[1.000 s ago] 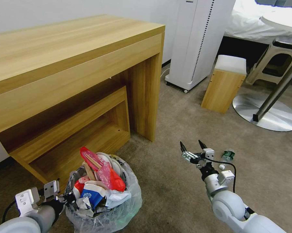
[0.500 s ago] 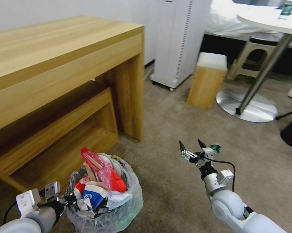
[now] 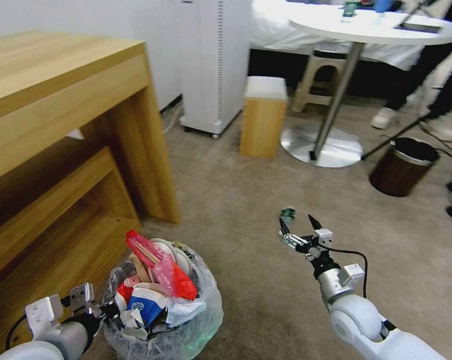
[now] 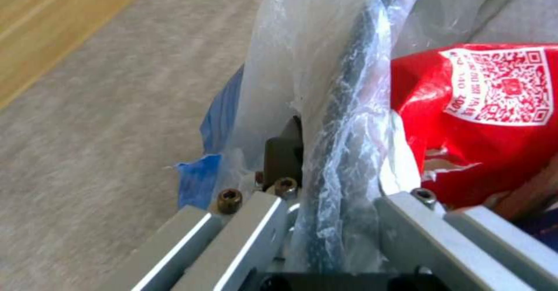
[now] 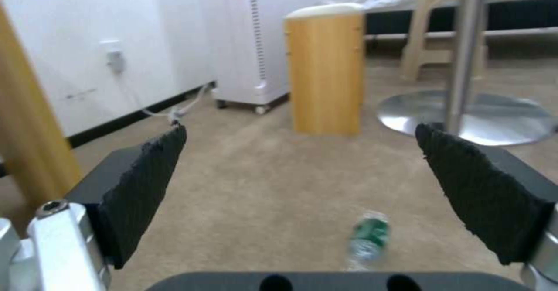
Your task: Pick up the trash bin and place the garbage on the floor into it.
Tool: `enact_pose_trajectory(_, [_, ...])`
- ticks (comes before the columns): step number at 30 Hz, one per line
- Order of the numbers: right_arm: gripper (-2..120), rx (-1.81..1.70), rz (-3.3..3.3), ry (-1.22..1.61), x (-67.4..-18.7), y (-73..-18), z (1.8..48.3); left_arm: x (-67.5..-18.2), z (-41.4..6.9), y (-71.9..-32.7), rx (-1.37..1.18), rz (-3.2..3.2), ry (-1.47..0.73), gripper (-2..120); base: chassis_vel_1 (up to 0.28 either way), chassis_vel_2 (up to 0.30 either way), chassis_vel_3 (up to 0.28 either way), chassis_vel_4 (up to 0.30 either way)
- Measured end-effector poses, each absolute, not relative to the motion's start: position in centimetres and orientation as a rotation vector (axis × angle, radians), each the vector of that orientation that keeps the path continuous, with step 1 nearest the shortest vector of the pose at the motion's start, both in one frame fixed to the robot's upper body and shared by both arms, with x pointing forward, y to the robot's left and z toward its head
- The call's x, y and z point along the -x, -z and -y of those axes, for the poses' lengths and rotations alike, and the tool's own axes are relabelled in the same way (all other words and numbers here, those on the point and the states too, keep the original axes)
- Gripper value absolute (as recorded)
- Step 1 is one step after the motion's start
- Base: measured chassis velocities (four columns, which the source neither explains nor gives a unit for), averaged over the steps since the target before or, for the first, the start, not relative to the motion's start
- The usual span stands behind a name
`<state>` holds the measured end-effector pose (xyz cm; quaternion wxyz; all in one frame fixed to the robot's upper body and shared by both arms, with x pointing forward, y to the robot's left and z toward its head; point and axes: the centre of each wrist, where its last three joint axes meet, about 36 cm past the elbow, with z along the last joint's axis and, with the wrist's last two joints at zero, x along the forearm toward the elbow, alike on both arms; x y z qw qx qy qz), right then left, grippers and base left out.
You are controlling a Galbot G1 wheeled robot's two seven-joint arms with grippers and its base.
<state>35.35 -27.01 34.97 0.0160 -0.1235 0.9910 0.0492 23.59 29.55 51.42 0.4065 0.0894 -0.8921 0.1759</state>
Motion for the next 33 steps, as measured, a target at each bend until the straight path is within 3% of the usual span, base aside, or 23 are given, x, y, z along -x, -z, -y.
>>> enact_pose_trajectory(33, [100, 0.538, -3.027, -0.151, -35.3, -33.3, 25.4, -23.9, -29.7, -51.2, -0.226, 2.250, -0.432, 0, -0.038, -0.037, -0.039, -0.036])
